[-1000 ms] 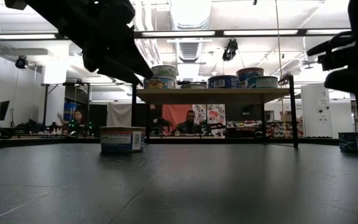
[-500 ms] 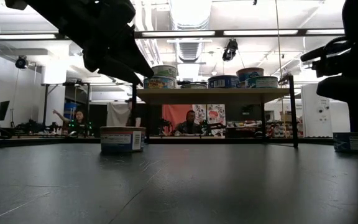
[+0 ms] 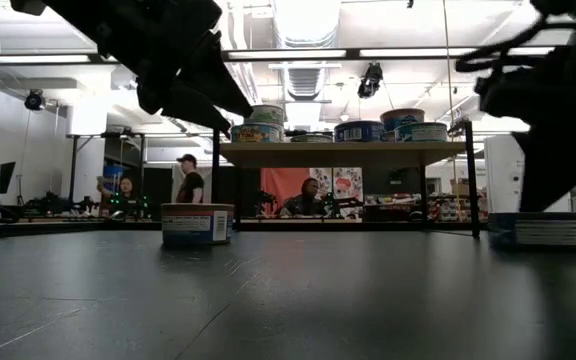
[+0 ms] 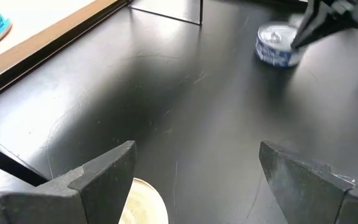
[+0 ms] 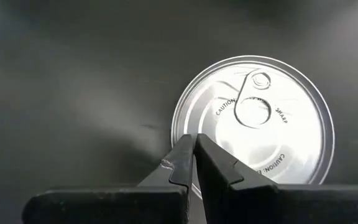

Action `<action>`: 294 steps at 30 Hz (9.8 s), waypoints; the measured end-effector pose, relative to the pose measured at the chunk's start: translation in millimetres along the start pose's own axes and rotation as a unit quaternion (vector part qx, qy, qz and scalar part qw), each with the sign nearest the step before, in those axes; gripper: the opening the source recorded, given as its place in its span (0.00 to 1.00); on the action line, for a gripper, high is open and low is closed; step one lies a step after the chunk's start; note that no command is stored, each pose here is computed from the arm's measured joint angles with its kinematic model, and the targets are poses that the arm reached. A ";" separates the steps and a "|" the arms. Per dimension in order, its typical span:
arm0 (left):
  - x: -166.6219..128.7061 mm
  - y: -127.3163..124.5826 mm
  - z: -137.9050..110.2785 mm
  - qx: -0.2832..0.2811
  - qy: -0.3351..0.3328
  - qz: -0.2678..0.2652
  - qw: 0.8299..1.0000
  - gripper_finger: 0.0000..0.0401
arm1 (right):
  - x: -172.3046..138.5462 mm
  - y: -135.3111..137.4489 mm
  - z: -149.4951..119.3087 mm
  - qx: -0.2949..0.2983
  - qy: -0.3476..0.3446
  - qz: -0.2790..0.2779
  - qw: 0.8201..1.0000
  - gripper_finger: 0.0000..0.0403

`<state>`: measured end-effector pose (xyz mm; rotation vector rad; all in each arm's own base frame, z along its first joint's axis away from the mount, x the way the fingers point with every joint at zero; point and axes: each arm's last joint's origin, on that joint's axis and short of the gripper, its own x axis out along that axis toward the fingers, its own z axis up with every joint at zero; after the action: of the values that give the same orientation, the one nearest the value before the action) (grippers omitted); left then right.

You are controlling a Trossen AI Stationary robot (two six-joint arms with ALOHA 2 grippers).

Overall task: Stack canned seafood by type on shelf
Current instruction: Stack the blue tuna can on top of the blue tuna can on the shelf

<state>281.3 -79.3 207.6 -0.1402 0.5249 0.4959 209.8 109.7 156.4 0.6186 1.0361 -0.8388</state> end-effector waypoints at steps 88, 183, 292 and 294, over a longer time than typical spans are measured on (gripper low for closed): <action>9.9 -86.8 -17.4 -0.106 -0.073 -0.209 0.969 0.81 | -58.3 88.8 51.2 -0.259 -0.067 0.108 0.958 0.03; 103.1 -105.0 -56.6 0.067 0.000 -0.172 0.983 0.00 | -18.6 45.1 28.4 -0.078 -0.059 0.299 0.949 0.76; -3.4 -66.0 -6.5 0.034 -0.207 -0.219 0.953 0.56 | -18.8 23.6 26.2 -0.193 -0.296 0.436 0.828 0.33; -1.2 -64.1 -7.1 0.036 -0.203 -0.227 0.952 0.59 | -18.9 23.7 26.6 -0.203 -0.303 0.432 0.825 0.33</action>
<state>308.5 -137.6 202.3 -0.0810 0.0960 0.0471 237.5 107.6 185.5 0.3429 0.2434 0.0305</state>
